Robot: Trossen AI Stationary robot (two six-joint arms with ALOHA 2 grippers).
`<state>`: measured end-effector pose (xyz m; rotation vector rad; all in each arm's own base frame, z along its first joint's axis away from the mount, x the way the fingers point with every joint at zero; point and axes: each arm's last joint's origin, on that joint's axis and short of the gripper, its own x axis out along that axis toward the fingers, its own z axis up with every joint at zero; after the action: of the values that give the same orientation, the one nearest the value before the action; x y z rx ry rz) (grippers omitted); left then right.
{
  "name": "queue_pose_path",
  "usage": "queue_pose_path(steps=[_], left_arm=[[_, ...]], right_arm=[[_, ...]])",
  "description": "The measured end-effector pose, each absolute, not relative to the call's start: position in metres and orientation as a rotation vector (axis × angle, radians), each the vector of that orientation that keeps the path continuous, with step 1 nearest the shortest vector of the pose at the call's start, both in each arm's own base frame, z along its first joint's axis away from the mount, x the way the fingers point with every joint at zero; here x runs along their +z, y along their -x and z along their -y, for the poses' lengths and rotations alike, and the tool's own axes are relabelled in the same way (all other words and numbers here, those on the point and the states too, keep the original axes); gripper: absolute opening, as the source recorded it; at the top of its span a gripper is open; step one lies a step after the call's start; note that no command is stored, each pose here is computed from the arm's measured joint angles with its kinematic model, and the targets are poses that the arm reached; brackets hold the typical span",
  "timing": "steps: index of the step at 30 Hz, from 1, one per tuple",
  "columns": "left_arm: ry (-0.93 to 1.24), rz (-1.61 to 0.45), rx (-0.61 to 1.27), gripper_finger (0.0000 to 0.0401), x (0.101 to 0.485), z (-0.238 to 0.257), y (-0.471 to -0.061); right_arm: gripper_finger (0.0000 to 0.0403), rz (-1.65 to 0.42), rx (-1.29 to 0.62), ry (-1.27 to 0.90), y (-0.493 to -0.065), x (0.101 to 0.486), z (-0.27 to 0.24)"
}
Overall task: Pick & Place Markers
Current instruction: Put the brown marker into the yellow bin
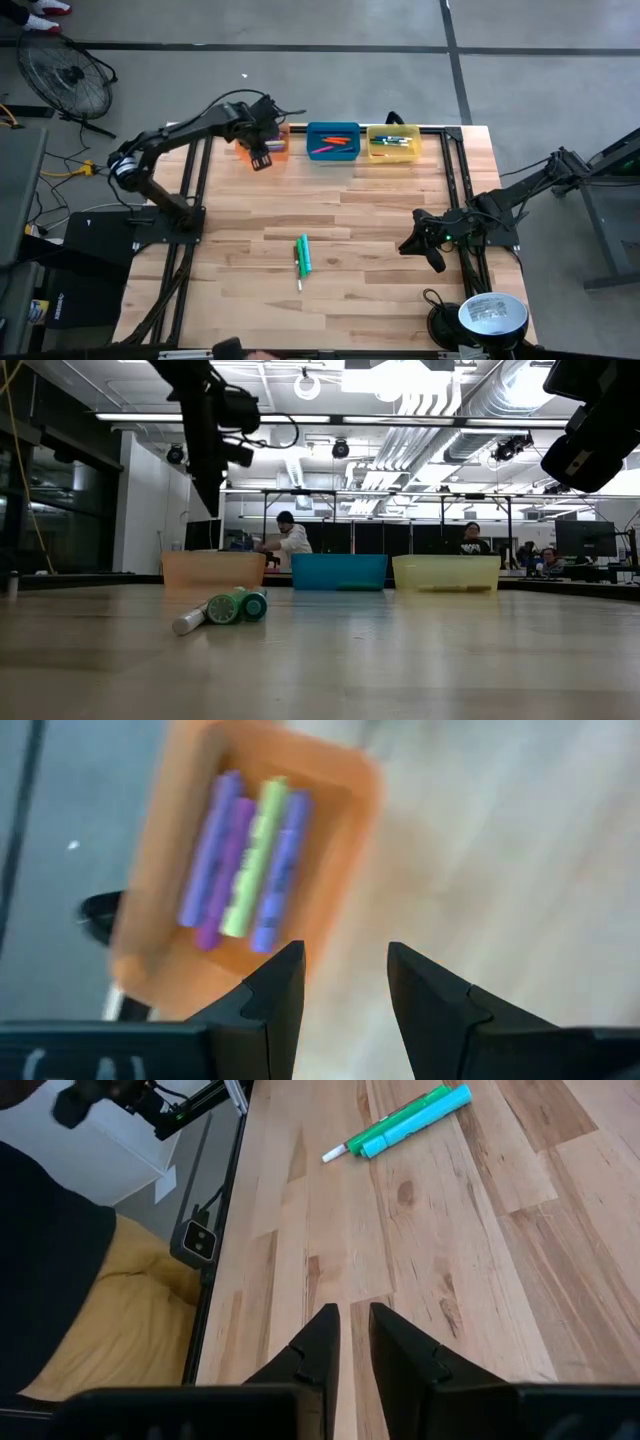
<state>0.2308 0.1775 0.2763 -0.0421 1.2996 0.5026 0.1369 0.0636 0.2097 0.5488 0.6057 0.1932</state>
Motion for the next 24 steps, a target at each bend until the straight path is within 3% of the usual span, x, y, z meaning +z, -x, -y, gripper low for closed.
queue_pose_path(steps=[13,24], left_arm=[[0.053,-1.244,0.112,0.014,0.292,-0.091,-0.252],[-0.029,-1.169,-0.096,0.014,0.295,-0.018,-0.274]], right_arm=[[0.0048,-0.606,0.193,-0.549,-0.137,0.21,-0.064],[0.0051,-0.605,0.193,-0.549,-0.137,0.21,-0.064]])
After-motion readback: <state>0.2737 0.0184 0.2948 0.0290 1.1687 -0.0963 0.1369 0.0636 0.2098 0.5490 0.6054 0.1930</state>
